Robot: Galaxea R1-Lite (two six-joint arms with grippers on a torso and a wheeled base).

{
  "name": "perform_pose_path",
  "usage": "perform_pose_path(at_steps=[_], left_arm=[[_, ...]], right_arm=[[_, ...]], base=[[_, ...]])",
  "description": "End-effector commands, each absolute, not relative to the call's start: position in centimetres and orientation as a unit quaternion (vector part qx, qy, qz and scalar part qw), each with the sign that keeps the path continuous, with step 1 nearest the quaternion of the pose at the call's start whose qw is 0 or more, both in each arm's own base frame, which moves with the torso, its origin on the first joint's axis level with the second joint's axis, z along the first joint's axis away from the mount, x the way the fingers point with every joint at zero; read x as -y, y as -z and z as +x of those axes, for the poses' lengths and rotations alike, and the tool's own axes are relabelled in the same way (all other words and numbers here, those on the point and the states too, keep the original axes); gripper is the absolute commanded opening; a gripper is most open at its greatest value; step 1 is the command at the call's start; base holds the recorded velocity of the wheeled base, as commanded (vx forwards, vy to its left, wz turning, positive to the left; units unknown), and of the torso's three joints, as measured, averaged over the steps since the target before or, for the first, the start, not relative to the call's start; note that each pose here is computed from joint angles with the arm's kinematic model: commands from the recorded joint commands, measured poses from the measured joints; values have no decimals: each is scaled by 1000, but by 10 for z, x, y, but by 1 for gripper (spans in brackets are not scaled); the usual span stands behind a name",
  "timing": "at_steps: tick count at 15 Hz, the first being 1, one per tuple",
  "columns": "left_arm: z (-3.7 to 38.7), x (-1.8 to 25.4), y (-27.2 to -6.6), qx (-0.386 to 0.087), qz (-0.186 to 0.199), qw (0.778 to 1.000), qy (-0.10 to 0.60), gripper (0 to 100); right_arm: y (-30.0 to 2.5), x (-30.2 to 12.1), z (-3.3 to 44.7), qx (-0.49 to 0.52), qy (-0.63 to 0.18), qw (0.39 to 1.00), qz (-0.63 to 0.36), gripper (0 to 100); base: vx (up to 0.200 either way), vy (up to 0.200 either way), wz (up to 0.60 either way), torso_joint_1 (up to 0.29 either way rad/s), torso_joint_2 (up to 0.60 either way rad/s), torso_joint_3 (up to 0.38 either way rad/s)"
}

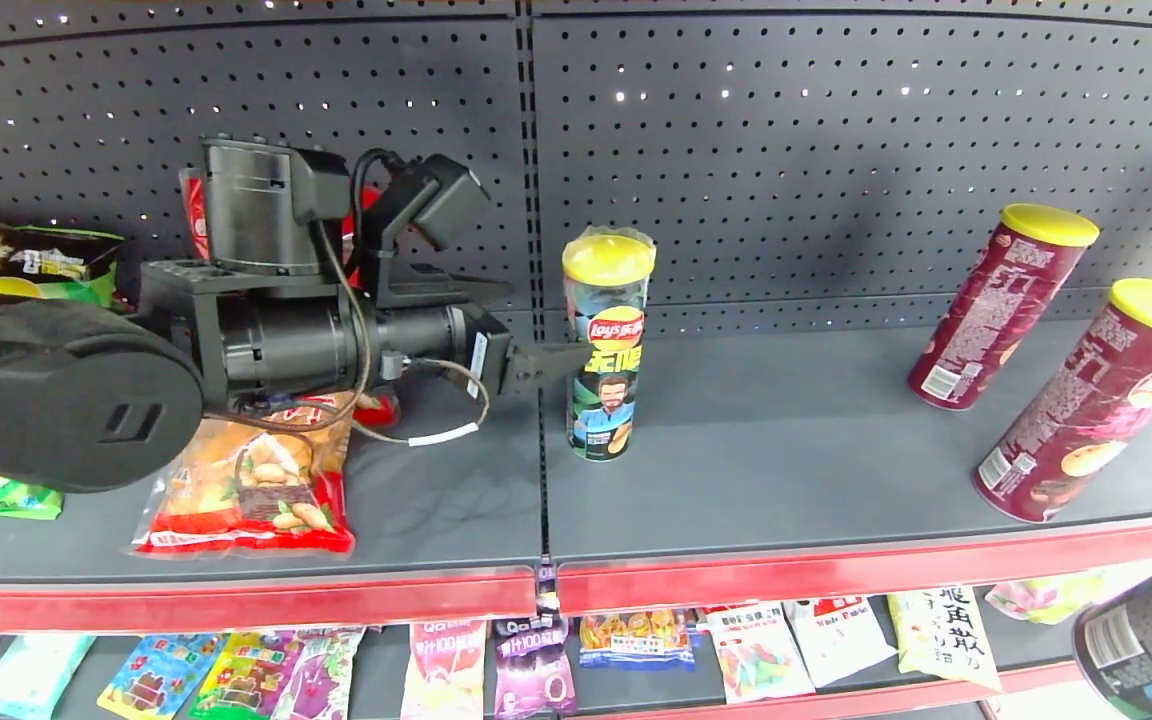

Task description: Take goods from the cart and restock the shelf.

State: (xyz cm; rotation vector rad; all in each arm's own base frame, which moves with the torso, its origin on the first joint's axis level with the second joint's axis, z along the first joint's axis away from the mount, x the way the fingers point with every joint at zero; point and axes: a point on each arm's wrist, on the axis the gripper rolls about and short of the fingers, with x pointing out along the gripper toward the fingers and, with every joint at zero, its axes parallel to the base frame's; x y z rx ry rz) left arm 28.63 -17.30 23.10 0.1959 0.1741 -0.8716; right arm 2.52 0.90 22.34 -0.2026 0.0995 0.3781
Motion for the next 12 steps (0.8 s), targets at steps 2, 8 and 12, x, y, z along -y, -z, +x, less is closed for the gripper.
perform_pose_path(at_steps=[2,8,12], left_arm=[[298,180,-220,-91,95,897,422,100],[312,188,-217,-86,94,897,423,100],[314,204,-214,-84,95,890,437,100]], right_arm=[[-223,-9,26,-52,-188,976,-101,0],[-220,-9,26,-57,-188,975,-101,0],[-220,-9,26,-57,-180,977,-101,0]], base=[[0,0,0,0,0,0],[0,0,0,0,0,0],[0,0,0,0,0,0]])
